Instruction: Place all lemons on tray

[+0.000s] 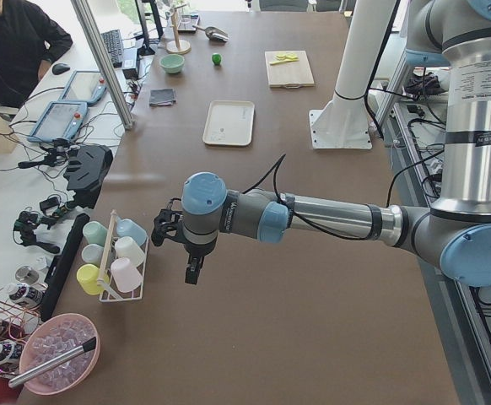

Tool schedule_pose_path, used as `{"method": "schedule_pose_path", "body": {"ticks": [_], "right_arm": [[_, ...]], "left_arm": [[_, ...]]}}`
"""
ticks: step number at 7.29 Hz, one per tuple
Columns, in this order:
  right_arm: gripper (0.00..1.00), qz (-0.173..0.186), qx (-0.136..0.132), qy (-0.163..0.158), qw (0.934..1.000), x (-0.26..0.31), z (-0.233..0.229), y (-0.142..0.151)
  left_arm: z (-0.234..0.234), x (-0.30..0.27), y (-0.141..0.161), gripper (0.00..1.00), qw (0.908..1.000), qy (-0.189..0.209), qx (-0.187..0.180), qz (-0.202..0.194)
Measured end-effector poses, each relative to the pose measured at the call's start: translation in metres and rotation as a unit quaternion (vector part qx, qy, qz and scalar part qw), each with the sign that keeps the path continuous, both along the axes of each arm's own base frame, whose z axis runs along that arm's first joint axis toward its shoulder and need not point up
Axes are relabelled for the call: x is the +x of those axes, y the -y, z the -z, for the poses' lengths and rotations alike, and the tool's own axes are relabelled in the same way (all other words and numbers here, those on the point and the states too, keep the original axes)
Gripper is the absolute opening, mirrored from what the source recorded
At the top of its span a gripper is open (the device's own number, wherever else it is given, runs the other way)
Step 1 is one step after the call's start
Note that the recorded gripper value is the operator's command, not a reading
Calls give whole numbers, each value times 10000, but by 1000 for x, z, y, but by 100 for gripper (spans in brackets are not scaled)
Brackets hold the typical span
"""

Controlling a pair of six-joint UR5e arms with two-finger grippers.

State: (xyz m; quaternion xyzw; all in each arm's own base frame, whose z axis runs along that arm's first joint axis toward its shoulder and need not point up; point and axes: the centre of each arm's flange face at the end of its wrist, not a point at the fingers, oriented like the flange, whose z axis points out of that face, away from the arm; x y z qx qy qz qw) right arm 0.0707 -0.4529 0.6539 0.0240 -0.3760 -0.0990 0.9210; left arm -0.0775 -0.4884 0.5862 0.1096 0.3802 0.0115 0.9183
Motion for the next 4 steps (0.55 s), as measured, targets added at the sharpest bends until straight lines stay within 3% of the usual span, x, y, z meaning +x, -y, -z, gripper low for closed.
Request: {"method": "schedule_pose_path", "body": {"ticks": [4], "right_arm": [[100,-4,-7,-2,10000,0,0,0]], "left_arm": [[1,1,2,98,10000,2,7,-6]]}}
